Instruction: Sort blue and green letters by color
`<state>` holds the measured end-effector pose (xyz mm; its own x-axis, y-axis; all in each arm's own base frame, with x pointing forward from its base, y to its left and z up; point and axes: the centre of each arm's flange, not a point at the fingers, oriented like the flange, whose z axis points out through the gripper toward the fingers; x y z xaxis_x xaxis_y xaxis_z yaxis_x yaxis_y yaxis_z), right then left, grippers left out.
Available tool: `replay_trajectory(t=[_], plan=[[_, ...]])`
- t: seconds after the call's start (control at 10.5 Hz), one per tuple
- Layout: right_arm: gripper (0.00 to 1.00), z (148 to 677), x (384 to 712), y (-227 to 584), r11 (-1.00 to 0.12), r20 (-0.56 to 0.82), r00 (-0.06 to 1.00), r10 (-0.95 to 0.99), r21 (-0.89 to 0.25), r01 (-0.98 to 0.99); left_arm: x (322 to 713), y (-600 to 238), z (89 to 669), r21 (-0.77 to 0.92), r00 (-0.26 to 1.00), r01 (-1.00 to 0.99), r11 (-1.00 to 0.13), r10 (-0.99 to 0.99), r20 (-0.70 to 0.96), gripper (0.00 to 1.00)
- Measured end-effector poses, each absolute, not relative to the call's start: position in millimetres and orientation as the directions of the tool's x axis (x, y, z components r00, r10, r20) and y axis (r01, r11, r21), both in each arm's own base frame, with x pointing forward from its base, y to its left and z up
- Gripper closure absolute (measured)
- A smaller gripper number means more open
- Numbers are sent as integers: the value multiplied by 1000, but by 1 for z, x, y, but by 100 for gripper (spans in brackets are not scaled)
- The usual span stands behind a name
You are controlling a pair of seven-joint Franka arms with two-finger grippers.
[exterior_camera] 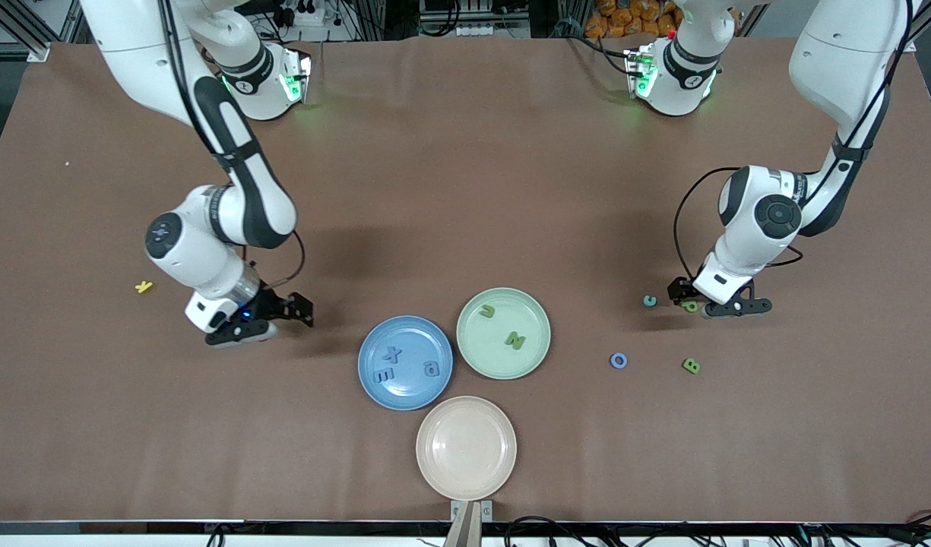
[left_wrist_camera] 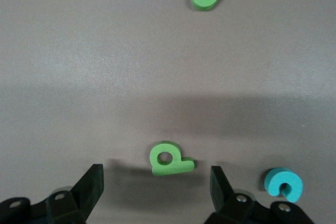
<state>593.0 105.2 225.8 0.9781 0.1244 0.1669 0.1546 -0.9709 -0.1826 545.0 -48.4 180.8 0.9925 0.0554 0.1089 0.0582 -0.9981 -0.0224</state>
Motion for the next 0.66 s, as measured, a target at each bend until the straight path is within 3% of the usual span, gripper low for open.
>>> replay_trajectory(t=[0.09,0.28,0.66], plan=[[0,222,576,75,-966,50,991,126,-222,134,545,-47,176,-20,993,60,-998,57,108,10],[0,234,551,10,-941,-146,978,152,-324,98,545,-48,175,-18,993,58,-998,56,108,21],[0,239,530,-65,-958,-256,946,200,-255,134,547,-49,176,-17,992,58,-998,55,112,28]])
